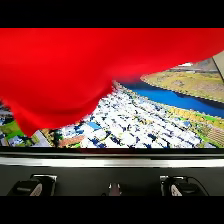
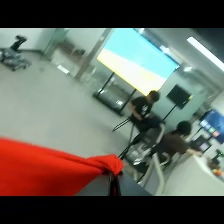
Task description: Fold the shirts.
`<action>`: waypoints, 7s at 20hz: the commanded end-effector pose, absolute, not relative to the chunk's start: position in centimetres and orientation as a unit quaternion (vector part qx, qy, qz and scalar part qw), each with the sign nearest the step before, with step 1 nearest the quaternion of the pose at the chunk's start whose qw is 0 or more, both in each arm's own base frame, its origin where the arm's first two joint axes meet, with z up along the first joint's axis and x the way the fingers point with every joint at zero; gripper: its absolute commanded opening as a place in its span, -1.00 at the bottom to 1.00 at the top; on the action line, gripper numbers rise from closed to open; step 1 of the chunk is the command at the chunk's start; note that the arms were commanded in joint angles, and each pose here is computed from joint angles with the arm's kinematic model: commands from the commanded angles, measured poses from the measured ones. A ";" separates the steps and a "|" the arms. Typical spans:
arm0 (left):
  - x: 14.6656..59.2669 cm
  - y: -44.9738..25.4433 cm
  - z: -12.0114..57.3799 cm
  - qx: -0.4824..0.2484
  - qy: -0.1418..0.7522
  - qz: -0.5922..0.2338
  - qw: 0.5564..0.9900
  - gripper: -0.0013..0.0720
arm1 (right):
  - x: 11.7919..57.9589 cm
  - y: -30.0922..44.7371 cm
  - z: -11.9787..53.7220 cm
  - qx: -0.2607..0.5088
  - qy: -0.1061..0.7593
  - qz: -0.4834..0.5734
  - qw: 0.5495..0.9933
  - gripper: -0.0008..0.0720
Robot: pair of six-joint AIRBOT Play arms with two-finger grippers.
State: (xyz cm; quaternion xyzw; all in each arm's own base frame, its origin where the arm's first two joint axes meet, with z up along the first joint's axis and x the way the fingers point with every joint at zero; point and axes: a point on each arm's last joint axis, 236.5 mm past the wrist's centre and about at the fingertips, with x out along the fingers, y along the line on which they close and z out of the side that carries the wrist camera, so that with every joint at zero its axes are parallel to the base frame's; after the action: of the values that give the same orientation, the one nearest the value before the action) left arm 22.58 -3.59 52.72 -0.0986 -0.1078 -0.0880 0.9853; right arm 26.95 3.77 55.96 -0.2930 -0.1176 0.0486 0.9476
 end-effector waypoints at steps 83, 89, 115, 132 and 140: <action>15.4 -1.9 57.5 -0.097 -0.201 -0.044 0.974 -0.90 | 19.2 2.8 59.1 -0.285 -0.155 0.002 0.946 -0.92; 18.9 -1.6 55.7 -0.075 -0.153 -0.036 0.985 -0.90 | 21.6 2.8 54.4 -0.276 -0.059 0.038 0.959 -0.92; 47.8 0.4 -0.9 -0.099 0.555 -0.051 0.824 -0.89 | 54.1 7.8 0.6 -0.160 0.518 0.291 0.788 -0.92; 36.3 -5.0 -6.9 -0.103 0.720 -0.113 0.676 -0.90 | 41.2 4.3 -7.4 -0.092 0.737 0.272 0.612 -0.92; 36.9 -5.3 -5.7 -0.122 0.716 -0.122 0.676 0.65 | 42.6 3.1 -4.3 -0.124 0.699 0.274 0.649 0.62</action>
State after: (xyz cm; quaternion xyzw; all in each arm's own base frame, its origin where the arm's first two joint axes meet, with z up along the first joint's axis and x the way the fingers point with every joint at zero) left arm 36.70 -5.38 -6.73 -0.1148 0.7184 -0.1184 0.6758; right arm 42.42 4.12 -6.22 -0.0975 0.7132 0.2659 0.6412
